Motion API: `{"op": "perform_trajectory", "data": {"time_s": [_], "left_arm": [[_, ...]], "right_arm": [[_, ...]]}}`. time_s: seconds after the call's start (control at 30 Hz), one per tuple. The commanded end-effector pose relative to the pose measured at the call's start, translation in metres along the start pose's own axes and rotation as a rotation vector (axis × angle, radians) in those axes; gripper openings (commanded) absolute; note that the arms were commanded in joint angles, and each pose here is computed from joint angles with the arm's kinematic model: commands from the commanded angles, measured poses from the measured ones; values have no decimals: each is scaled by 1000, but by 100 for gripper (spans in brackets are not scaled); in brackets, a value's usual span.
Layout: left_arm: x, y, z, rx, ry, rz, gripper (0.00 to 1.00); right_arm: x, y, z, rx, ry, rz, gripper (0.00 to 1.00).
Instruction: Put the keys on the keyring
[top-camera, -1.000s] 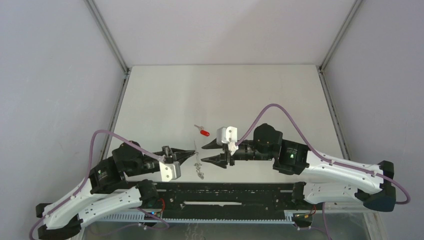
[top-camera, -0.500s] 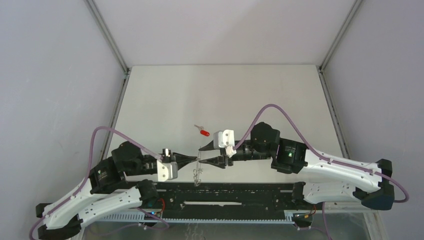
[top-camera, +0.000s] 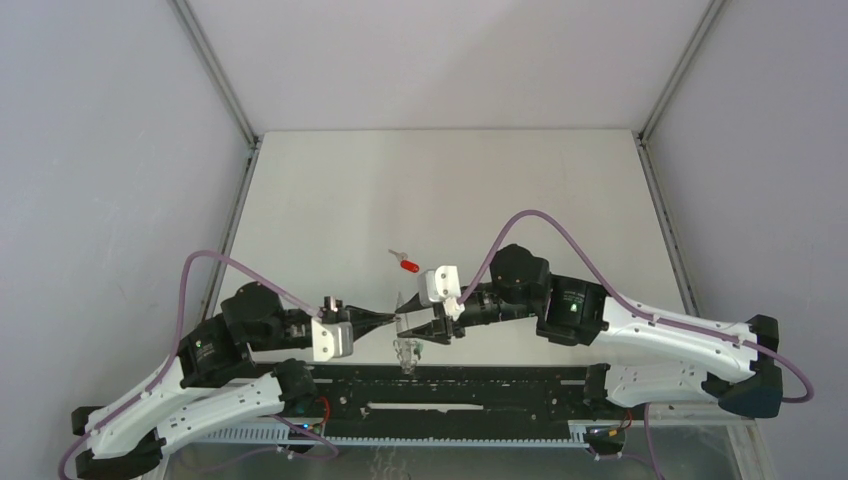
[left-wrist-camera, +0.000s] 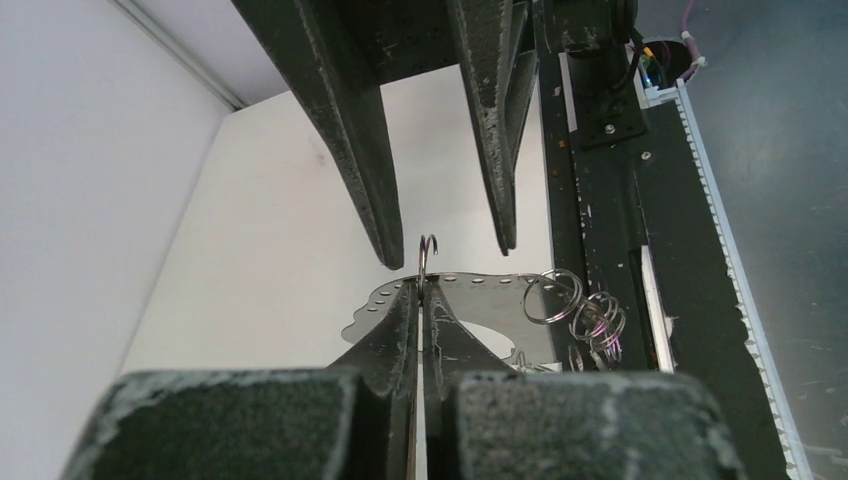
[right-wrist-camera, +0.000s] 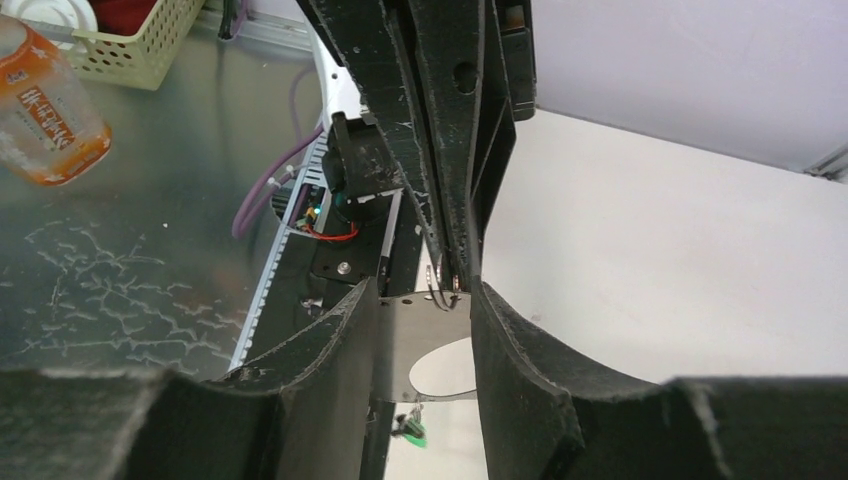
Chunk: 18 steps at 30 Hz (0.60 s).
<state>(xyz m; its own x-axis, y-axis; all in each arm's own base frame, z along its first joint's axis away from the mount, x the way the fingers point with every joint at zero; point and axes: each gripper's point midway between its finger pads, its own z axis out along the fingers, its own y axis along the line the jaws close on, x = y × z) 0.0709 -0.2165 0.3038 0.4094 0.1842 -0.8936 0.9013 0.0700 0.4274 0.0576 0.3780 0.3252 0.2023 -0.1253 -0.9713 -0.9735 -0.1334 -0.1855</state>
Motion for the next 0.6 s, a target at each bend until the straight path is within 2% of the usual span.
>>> {"op": "perform_trajectory", "data": {"time_s": [0.0,0.13,0.3,0.37,0.4,0.47,0.5,0.57], "left_arm": [[-35,9,-5,-20,-111,24,0],[-35,8,-5,-16,-109,22,0],[-32,6,-5,-12,-103,19,0],[-31,6,-4,-9,-103,14,0],[-31,5,-3,-3,-103,9,4],[-30,2,-3,5,-101,-3,27],[-29,2,-3,8,-98,-8,34],[-27,1,-3,11,-89,-22,39]], "right_arm": [[-25,-12,-1,50,-54,-41,46],[-27,-13,0,53,-63,-38,37],[-29,-14,-3,64,-68,-29,0],[-29,-15,-4,69,-67,-24,0],[-29,-15,-4,70,-65,-21,0],[-26,-15,-4,75,-54,-16,0],[-25,-14,-4,71,-50,-11,0],[-21,-13,-4,69,-37,-5,0]]}}
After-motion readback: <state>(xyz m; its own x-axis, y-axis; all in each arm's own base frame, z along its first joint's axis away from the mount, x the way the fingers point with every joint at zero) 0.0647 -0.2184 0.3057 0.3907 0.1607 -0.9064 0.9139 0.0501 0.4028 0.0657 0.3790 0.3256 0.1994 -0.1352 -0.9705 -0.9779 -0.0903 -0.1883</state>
